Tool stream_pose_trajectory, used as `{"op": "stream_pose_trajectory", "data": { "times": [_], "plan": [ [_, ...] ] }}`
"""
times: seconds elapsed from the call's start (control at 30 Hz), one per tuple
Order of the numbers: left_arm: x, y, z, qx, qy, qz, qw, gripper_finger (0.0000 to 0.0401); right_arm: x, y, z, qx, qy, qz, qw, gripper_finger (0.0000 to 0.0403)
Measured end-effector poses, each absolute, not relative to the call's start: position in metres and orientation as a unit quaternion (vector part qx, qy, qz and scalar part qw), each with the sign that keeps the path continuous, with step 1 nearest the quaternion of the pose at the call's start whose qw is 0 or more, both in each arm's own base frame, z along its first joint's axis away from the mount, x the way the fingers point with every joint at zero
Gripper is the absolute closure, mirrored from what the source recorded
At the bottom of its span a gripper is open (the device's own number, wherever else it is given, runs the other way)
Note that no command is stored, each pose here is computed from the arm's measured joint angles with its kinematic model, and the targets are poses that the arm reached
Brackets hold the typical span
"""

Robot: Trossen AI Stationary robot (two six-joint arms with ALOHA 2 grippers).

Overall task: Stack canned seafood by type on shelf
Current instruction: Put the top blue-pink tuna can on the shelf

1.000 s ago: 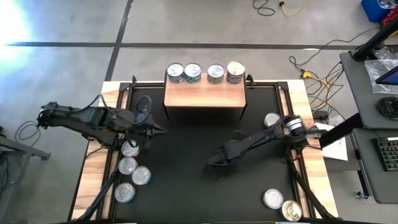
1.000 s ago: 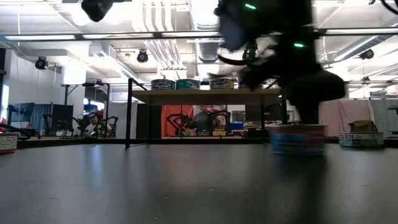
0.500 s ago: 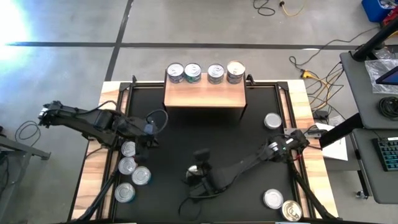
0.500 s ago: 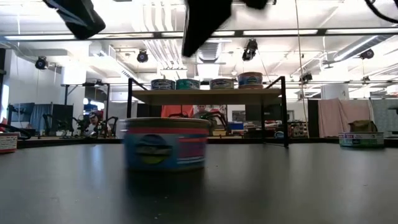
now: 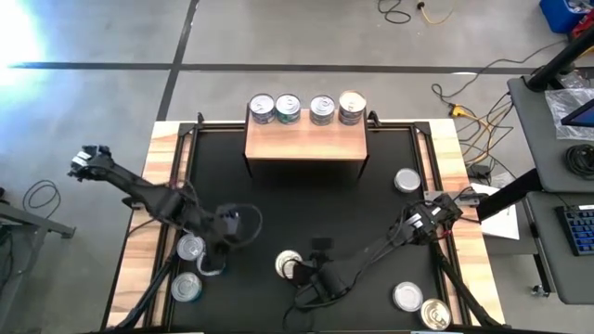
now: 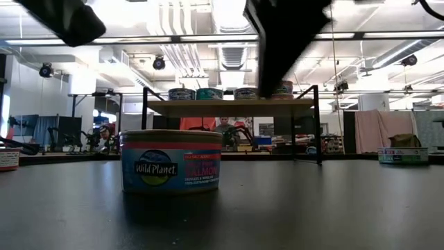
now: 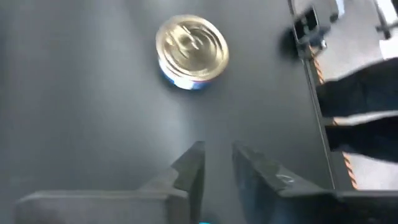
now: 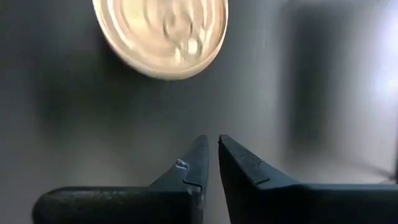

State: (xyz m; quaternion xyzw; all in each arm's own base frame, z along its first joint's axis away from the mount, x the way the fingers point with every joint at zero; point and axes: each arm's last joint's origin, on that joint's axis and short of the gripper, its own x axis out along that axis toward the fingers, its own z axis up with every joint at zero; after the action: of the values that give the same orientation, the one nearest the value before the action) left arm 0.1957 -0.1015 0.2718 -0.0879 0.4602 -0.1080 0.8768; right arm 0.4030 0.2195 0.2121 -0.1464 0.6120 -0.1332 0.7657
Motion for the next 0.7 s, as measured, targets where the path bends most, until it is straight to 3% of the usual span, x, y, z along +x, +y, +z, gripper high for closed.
{"op": "stream_pose_trajectory", "data": {
  "times": [0.23,0.53,0.6,0.7],
  "plan": [
    [0.21,-0.134,0.246,-0.083,0.486,-0.113,0.862,0.0202,0.394,0.22,0.189,-0.115,0.651,-0.137,0.737,0.0308],
    [0.221,-0.159,0.231,-0.062,0.461,-0.117,0.878,0.0033,0.399,0.223,0.191,-0.095,0.633,-0.124,0.758,0.0187],
    [0.223,-0.161,0.226,-0.056,0.456,-0.118,0.88,0.001,0.401,0.224,0.191,-0.089,0.624,-0.119,0.767,0.0161],
    [0.228,-0.164,0.215,-0.057,0.421,-0.14,0.894,0.0009,0.406,0.227,0.191,-0.087,0.608,-0.102,0.783,0.0126]
  ]
}}
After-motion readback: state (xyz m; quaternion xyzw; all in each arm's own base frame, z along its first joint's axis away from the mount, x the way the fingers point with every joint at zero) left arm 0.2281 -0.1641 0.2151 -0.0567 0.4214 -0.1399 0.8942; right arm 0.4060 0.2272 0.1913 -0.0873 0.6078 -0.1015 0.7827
